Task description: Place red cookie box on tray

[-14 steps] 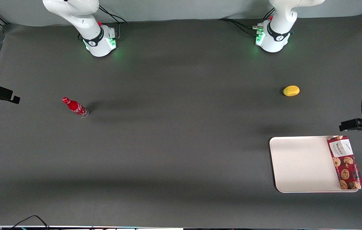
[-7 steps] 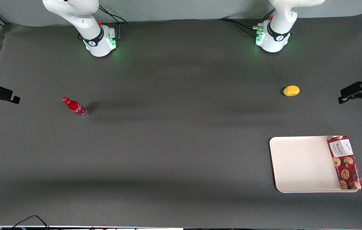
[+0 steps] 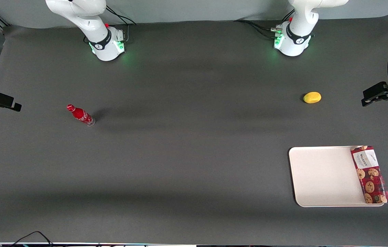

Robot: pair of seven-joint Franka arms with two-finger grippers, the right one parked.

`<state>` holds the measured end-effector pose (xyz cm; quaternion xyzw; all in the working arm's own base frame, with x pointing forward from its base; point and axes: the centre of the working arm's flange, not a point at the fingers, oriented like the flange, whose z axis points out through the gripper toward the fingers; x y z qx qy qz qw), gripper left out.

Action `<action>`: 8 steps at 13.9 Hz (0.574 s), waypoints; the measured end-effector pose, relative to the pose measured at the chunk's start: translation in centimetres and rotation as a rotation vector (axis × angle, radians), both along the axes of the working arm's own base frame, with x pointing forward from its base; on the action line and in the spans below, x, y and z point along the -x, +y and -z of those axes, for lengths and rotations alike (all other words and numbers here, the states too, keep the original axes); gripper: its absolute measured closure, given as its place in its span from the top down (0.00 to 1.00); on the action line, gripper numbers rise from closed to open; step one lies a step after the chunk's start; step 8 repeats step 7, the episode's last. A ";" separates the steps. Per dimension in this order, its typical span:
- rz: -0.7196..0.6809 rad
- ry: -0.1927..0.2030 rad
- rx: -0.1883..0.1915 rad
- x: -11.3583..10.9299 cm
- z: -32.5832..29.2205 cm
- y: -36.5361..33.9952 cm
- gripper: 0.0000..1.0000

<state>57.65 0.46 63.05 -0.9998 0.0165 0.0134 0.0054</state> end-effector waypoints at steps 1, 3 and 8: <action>-0.013 0.000 -0.004 0.1 -0.1 0.8 1.00; -0.037 0.006 -0.001 0.3 -0.1 2.5 1.00; -0.035 0.004 -0.001 0.4 -0.3 2.4 1.00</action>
